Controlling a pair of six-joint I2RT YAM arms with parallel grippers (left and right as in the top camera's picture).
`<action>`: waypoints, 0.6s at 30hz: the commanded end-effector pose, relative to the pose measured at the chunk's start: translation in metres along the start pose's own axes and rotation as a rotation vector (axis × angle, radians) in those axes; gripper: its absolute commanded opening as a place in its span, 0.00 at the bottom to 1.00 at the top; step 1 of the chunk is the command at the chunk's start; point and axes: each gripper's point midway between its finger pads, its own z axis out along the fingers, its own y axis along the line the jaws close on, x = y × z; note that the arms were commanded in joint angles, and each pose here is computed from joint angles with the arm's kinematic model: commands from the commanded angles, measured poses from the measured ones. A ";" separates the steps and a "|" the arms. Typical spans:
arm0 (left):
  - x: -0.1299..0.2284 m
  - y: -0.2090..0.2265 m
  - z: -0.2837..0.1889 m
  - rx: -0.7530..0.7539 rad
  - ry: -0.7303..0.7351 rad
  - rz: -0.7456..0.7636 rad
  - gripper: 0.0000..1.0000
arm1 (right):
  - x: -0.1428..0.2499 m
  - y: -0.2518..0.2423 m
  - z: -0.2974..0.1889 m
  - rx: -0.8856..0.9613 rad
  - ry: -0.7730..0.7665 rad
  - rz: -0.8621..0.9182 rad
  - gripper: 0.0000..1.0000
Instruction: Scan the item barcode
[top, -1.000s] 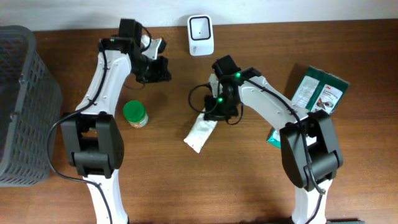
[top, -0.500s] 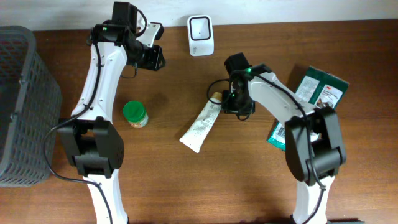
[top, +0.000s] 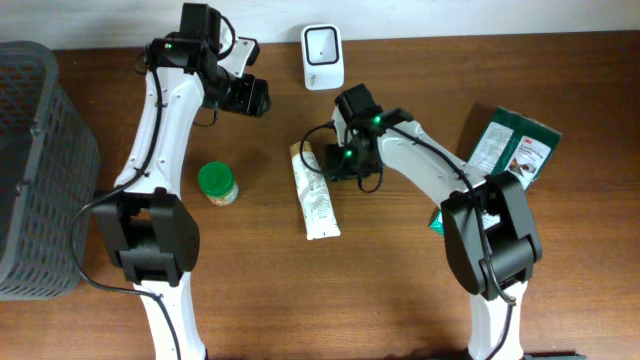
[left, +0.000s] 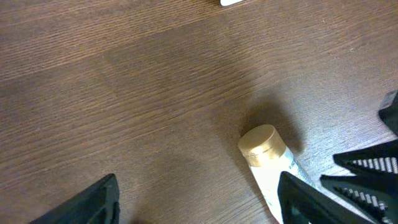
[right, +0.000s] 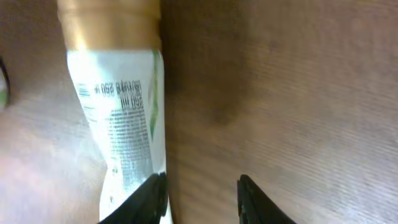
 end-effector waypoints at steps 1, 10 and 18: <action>-0.007 0.004 -0.010 -0.014 -0.028 0.006 0.82 | -0.008 0.020 -0.045 -0.038 -0.020 -0.032 0.32; -0.011 0.005 -0.010 -0.018 -0.045 0.010 0.99 | 0.047 0.034 0.025 0.068 0.103 0.085 0.04; -0.011 0.007 -0.010 -0.019 -0.046 0.006 0.99 | 0.073 0.044 0.061 -0.027 0.227 0.099 0.19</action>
